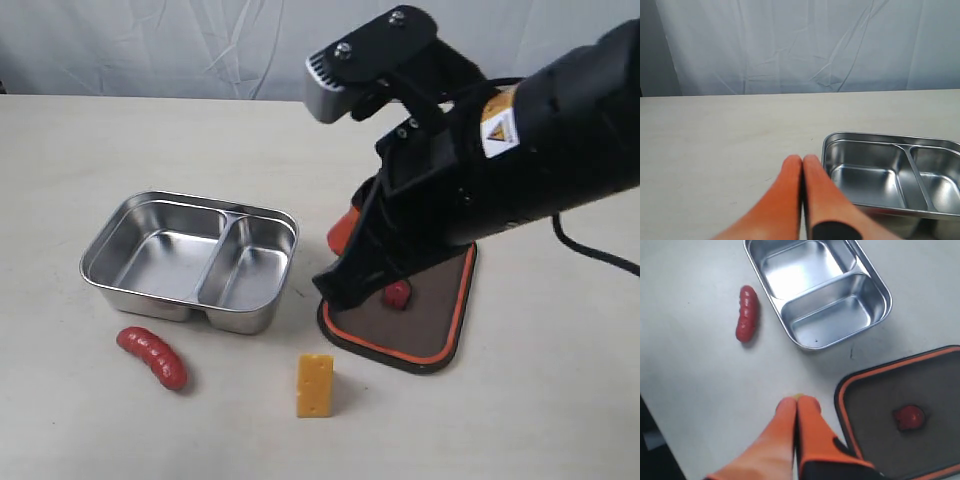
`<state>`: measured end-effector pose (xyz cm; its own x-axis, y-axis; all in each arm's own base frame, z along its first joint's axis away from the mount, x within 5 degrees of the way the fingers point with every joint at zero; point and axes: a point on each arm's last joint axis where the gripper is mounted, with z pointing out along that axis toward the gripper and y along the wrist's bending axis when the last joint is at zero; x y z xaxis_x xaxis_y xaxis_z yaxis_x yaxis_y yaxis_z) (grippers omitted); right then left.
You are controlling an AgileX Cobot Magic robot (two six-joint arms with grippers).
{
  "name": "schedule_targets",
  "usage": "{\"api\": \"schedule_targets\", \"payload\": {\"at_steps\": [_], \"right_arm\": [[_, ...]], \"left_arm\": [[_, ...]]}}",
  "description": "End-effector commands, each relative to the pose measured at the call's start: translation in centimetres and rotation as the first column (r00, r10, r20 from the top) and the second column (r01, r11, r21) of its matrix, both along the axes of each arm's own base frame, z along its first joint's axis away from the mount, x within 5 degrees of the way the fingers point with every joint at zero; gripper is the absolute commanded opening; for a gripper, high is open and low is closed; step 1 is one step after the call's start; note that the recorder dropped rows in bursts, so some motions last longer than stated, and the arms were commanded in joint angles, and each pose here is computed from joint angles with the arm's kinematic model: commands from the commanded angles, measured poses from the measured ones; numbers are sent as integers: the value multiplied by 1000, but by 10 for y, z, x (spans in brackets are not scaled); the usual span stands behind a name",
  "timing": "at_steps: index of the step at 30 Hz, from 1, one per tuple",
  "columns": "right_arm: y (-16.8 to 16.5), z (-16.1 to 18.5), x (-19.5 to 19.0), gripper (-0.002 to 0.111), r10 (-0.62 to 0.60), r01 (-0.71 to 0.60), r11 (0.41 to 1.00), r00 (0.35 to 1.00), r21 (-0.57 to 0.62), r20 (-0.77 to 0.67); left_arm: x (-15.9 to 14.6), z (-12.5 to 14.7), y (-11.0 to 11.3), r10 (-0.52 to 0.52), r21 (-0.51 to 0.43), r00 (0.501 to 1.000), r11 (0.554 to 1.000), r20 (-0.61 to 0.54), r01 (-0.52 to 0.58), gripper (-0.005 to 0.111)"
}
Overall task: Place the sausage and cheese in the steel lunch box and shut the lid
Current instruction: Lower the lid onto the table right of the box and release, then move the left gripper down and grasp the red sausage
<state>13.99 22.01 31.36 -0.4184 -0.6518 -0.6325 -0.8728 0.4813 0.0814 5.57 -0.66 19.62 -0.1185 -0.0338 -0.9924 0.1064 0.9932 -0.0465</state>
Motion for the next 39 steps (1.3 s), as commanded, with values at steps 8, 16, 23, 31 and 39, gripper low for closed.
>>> {"api": "schedule_targets", "payload": {"at_steps": [8,16,23,31,39], "right_arm": [[-46,-14,-41,-1,-51,63,984,996,167,-79],[-67,-48,-54,-1,-116,139,965,987,224,-111],[-73,-68,-58,-1,-139,166,966,980,200,-142],[-70,-61,-52,-1,-181,204,936,978,286,-106],[-70,-61,-53,-1,-184,214,933,975,288,-128]], "left_arm": [[0,9,0,10,-92,995,996,98,-1,0],[0,22,4,94,-580,980,814,174,25,0],[-8,43,-8,-48,-534,995,841,87,87,0],[13,129,-36,-366,-101,930,926,5,365,0],[75,158,-62,-617,80,778,775,-118,627,0]]}}
